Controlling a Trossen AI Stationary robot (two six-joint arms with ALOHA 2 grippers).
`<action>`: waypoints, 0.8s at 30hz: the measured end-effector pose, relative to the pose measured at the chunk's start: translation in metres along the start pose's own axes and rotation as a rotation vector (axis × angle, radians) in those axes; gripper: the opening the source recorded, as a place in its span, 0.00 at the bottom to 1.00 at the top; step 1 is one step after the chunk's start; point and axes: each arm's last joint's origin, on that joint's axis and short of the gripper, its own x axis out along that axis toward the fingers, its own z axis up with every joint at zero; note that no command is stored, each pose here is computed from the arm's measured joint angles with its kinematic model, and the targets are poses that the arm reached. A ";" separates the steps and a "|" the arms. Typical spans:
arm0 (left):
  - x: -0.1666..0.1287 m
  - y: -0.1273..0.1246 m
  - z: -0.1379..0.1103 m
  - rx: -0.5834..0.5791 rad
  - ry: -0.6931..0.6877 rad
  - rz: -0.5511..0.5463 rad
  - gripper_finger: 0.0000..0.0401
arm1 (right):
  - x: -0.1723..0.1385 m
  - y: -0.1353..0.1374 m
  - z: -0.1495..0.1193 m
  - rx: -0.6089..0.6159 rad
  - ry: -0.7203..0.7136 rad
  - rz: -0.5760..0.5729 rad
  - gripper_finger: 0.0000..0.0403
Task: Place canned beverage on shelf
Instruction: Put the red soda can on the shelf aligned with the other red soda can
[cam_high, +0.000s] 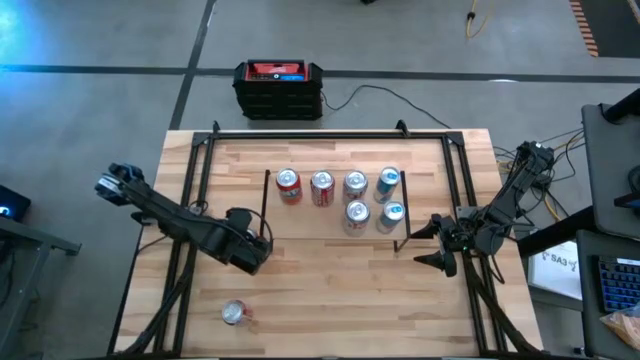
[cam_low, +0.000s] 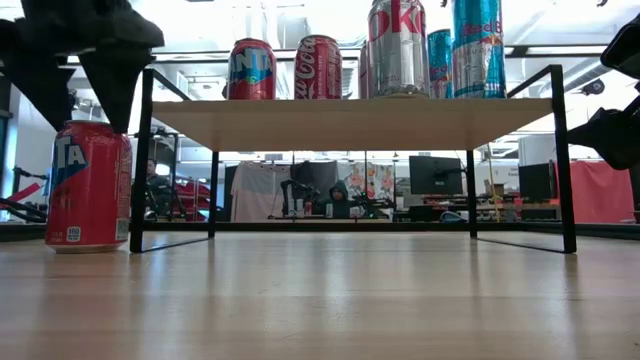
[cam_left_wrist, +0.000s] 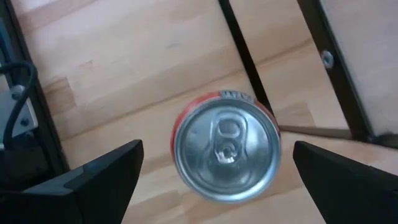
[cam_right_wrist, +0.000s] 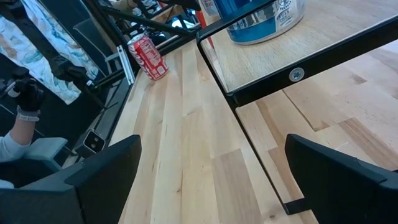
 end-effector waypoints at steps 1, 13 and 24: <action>0.002 0.000 0.000 0.002 -0.006 0.005 0.99 | 0.000 0.000 0.000 0.000 0.000 0.000 0.95; 0.026 0.002 -0.009 -0.060 -0.027 0.003 0.98 | 0.000 0.000 0.000 -0.001 0.000 0.000 0.95; 0.032 0.001 -0.010 -0.078 -0.054 -0.022 0.77 | 0.000 0.000 0.000 0.000 0.000 0.000 0.95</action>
